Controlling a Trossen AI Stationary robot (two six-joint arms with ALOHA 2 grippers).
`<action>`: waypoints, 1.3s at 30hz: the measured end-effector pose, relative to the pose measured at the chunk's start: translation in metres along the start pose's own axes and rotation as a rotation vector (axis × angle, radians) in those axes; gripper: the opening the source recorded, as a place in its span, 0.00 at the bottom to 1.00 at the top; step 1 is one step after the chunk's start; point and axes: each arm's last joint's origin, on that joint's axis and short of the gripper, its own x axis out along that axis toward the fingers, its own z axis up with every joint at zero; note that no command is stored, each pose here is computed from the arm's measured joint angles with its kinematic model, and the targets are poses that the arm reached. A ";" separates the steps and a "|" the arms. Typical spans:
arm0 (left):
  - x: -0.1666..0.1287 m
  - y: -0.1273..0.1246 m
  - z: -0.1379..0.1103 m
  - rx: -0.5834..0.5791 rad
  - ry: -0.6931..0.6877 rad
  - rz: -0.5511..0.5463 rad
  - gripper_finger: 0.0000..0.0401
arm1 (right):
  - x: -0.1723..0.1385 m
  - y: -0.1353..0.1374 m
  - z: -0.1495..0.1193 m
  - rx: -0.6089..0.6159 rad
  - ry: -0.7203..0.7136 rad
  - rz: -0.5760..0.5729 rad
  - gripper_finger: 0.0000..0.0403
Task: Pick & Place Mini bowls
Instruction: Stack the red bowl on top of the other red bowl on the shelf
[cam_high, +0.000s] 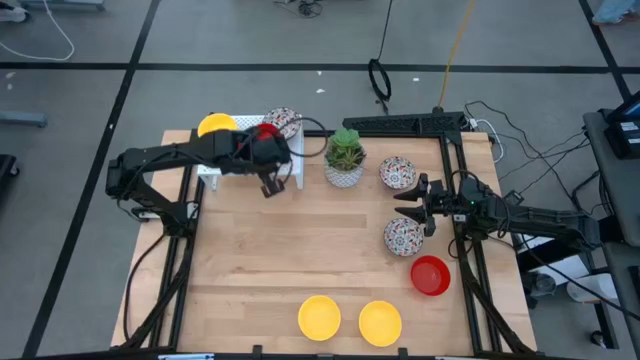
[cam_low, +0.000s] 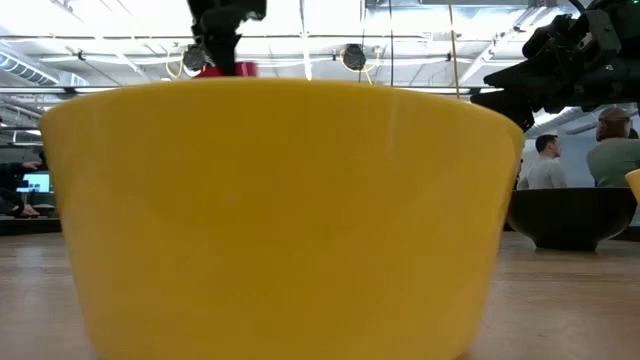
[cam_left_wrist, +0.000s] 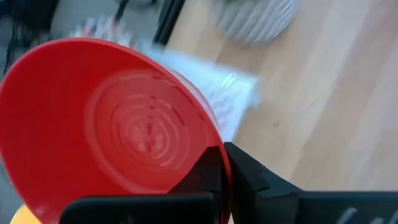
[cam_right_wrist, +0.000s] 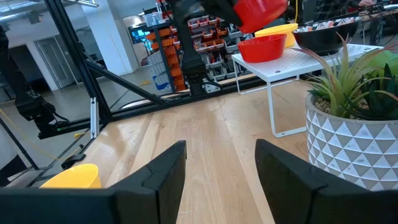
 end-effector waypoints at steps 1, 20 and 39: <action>0.002 0.006 -0.002 -0.007 0.034 0.011 0.02 | 0.000 0.000 0.000 0.000 0.000 0.000 0.45; 0.009 0.030 -0.018 -0.084 0.223 0.018 0.08 | 0.000 0.000 0.000 0.000 0.000 0.000 0.45; 0.017 0.032 -0.017 -0.126 0.244 0.004 0.09 | 0.000 0.000 0.000 0.000 0.000 0.000 0.45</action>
